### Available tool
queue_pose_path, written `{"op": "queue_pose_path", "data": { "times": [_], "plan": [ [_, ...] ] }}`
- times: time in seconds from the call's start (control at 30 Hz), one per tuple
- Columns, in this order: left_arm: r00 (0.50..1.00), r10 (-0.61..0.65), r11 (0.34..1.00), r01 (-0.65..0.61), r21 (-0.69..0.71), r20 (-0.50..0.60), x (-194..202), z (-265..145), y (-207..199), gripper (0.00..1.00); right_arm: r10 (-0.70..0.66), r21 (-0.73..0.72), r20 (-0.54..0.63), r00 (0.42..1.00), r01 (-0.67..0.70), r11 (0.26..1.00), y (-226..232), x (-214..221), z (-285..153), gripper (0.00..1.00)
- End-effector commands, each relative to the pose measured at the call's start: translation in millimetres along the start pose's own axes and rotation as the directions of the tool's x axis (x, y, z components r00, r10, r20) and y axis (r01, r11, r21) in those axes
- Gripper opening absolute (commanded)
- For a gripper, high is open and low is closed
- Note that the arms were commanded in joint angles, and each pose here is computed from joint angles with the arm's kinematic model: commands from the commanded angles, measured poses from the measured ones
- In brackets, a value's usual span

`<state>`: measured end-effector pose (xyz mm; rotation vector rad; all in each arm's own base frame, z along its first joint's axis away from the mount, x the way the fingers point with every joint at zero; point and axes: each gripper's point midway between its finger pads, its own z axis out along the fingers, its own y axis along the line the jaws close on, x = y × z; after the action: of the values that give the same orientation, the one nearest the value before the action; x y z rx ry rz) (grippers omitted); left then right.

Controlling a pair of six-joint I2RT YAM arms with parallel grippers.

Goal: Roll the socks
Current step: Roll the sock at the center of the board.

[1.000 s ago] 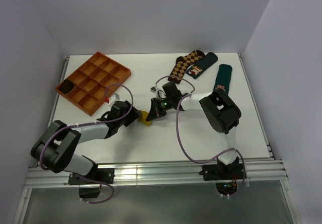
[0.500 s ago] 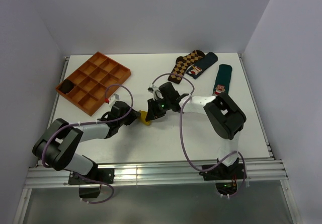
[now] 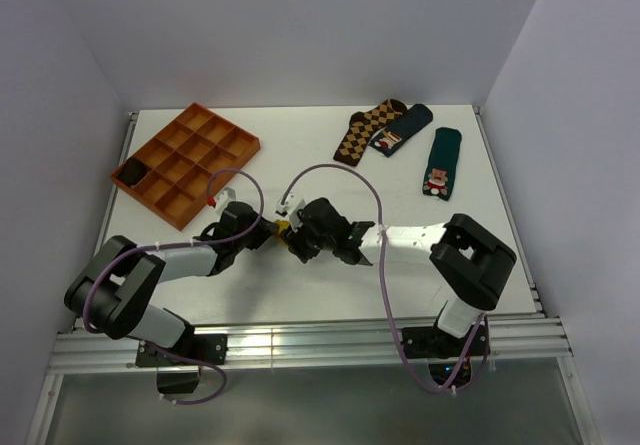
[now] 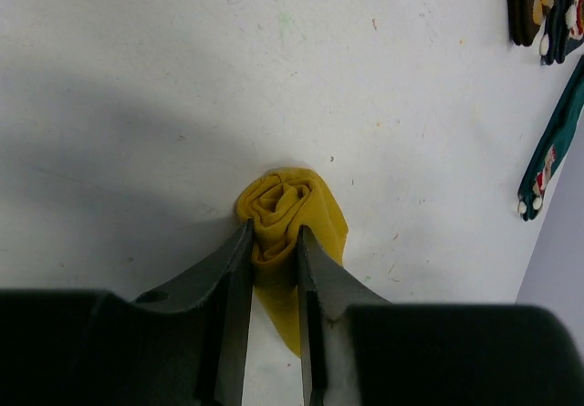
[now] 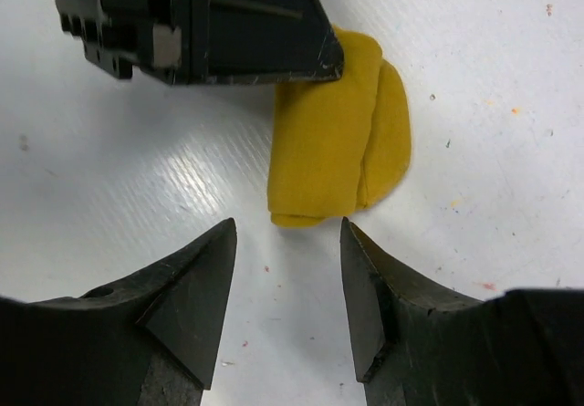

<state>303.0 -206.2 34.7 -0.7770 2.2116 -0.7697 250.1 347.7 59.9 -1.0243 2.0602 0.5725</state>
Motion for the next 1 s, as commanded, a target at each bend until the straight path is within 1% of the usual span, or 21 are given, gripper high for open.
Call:
{"op": "queue_pose_path", "data": {
  "times": [0.0, 0.17, 0.43, 0.5, 0.57, 0.6, 0.63, 0.67, 0.7, 0.73, 0.77, 0.8, 0.83, 0.87, 0.9, 0.93, 0.97],
  "plan": [
    [0.998, 0.025, 0.991, -0.033, -0.129, -0.062, 18.0, -3.6, 42.4, 0.27, -0.133, 0.106, 0.109, 0.985, 0.122, 0.987, -11.0, -26.6, -3.3, 0.57],
    [0.997, 0.029, 0.992, -0.037, -0.124, -0.066, 18.0, -2.9, 40.3, 0.27, -0.186, 0.129, 0.115, 0.976, 0.171, 0.977, -4.0, -27.2, 5.1, 0.57],
    [0.997, 0.033, 0.991, -0.042, -0.125, -0.072, 18.8, -2.4, 40.0, 0.27, -0.251, 0.151, 0.06, 0.966, 0.24, 0.959, 3.5, -17.9, 24.7, 0.58],
    [0.997, 0.034, 0.992, -0.043, -0.121, -0.074, 19.0, -2.4, 39.2, 0.28, -0.258, 0.153, 0.037, 0.965, 0.25, 0.956, 4.9, -9.6, 30.3, 0.57],
    [0.996, 0.038, 0.992, -0.047, -0.116, -0.077, 19.4, -2.1, 38.1, 0.28, -0.254, 0.154, 0.025, 0.967, 0.247, 0.957, 4.6, -4.1, 34.7, 0.51],
    [0.996, 0.039, 0.993, -0.048, -0.11, -0.08, 19.4, -2.3, 36.8, 0.29, -0.251, 0.154, 0.024, 0.968, 0.244, 0.957, 4.6, -2.9, 35.4, 0.41],
    [0.996, 0.042, 0.993, -0.051, -0.107, -0.081, 19.3, -2.3, 36.1, 0.29, -0.25, 0.144, 0.021, 0.968, 0.244, 0.959, 6.2, -1.7, 36.7, 0.35],
    [0.995, 0.05, 0.993, -0.059, -0.102, -0.084, 19.9, -2.6, 35.2, 0.32, -0.25, 0.139, 0.014, 0.968, 0.246, 0.959, 6.9, 0.1, 37.7, 0.29],
    [0.995, 0.054, 0.993, -0.062, -0.096, -0.089, 20.4, -2.9, 33.8, 0.35, -0.25, 0.136, 0.008, 0.968, 0.247, 0.959, 7.0, 1.2, 38.6, 0.19],
    [0.994, 0.057, 0.993, -0.065, -0.095, -0.089, 20.0, -3.8, 33.3, 0.38, -0.251, 0.122, -0.003, 0.968, 0.249, 0.961, 8.8, 4.8, 38.5, 0.16],
    [0.994, 0.065, 0.993, -0.074, -0.093, -0.088, 18.8, -4.1, 33.1, 0.45, -0.251, 0.087, -0.004, 0.968, 0.25, 0.964, 14.4, 5.7, 39.2, 0.13],
    [0.994, 0.066, 0.993, -0.074, -0.09, -0.086, 17.4, -5.1, 32.3, 0.49, -0.242, 0.067, -0.015, 0.97, 0.243, 0.968, 14.0, 8.0, 39.4, 0.07],
    [0.994, 0.071, 0.994, -0.077, -0.083, -0.078, 15.3, -7.8, 31.2, 0.56, -0.237, 0.044, -0.033, 0.971, 0.238, 0.97, 15.0, 9.1, 39.1, 0.06],
    [0.994, 0.076, 0.993, -0.082, -0.081, -0.073, 12.8, -9.4, 31.7, 0.6, -0.229, -0.007, -0.045, 0.972, 0.229, 0.973, 21.0, 11.8, 39.0, 0.04],
    [0.996, 0.073, 0.995, -0.077, -0.064, -0.058, 8.1, -13.1, 26.8, 0.63, -0.211, -0.019, -0.048, 0.976, 0.21, 0.978, 17.6, 7.0, 39.7, 0.01],
    [0.996, 0.076, 0.994, -0.079, -0.071, -0.051, 6.6, -15.4, 30.8, 0.67, -0.2, -0.041, -0.089, 0.976, 0.197, 0.98, 16.5, 16.0, 39.3, 0.0],
    [0.996, 0.073, 0.995, -0.076, -0.07, -0.042, 2.8, -17.4, 31.9, 0.67, -0.188, -0.071, -0.104, 0.977, 0.181, 0.981, 18.1, 18.5, 39.3, 0.0]
  ]
}}
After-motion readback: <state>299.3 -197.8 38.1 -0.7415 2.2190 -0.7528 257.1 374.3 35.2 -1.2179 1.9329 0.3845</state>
